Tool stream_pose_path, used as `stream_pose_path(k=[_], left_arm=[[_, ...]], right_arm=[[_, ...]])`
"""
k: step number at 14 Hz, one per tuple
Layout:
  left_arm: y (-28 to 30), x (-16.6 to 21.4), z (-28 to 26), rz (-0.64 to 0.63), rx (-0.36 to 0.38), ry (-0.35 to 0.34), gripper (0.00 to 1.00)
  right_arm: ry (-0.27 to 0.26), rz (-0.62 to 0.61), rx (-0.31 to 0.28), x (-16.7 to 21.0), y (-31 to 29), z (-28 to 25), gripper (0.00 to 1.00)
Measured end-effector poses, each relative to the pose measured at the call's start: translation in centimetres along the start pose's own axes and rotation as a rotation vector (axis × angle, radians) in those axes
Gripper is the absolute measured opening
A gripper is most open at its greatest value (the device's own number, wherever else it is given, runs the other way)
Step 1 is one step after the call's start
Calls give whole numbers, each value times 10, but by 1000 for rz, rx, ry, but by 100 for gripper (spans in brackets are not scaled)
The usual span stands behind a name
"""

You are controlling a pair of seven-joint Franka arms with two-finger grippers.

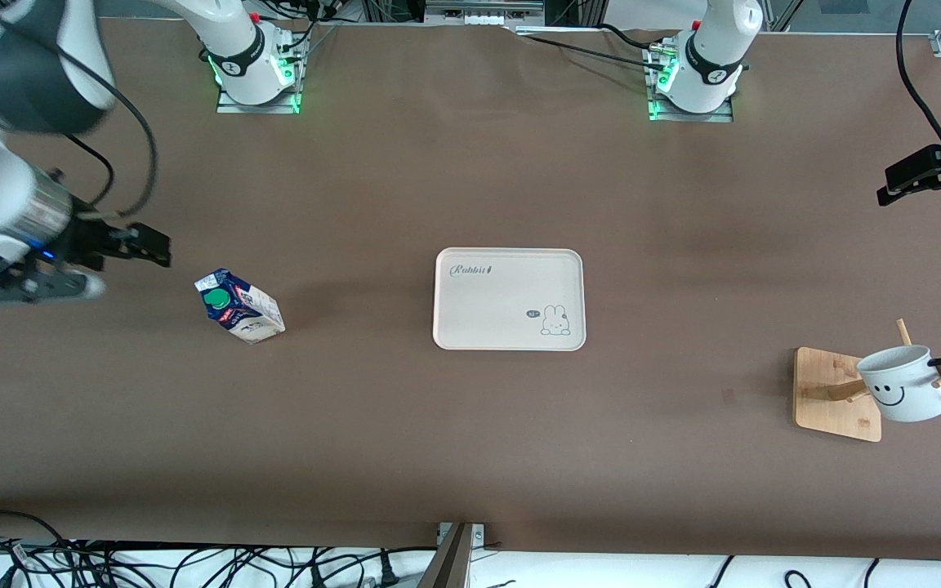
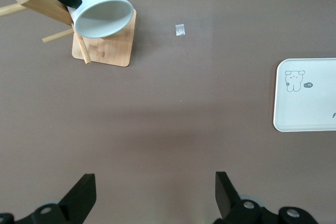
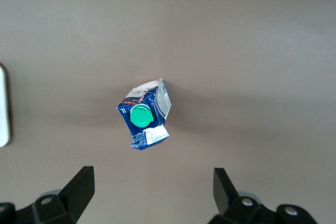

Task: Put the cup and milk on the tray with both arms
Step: 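Lower the right gripper onto the blue milk carton while the left gripper approaches the mug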

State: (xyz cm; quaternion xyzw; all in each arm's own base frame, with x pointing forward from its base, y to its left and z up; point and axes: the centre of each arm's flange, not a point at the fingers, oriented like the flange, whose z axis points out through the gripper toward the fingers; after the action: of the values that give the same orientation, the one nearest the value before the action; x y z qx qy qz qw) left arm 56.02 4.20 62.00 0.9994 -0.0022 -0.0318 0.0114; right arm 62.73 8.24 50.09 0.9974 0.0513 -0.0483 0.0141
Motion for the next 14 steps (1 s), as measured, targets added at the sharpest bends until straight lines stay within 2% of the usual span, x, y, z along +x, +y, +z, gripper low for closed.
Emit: stream_pose_path(k=[2, 6, 8, 10, 13, 14], left_arm=[[5, 6, 10, 10, 0, -19, 100], [16, 21, 30, 29, 1, -44, 100], [16, 35, 37, 29, 3, 4, 100], [17, 54, 51, 22, -37, 54, 100], [16, 76, 80, 8, -74, 62, 100], [17, 82, 89, 8, -73, 67, 100]], right_arm=[[-37, -32, -23, 11, -24, 31, 100], [-64, -51, -47, 20, -39, 88, 100], [-69, -60, -48, 17, -34, 112, 100], [-66, -77, -49, 15, -30, 131, 100], [-68, -69, -32, 9, -27, 156, 100], [-68, -67, -30, 8, -26, 162, 95]])
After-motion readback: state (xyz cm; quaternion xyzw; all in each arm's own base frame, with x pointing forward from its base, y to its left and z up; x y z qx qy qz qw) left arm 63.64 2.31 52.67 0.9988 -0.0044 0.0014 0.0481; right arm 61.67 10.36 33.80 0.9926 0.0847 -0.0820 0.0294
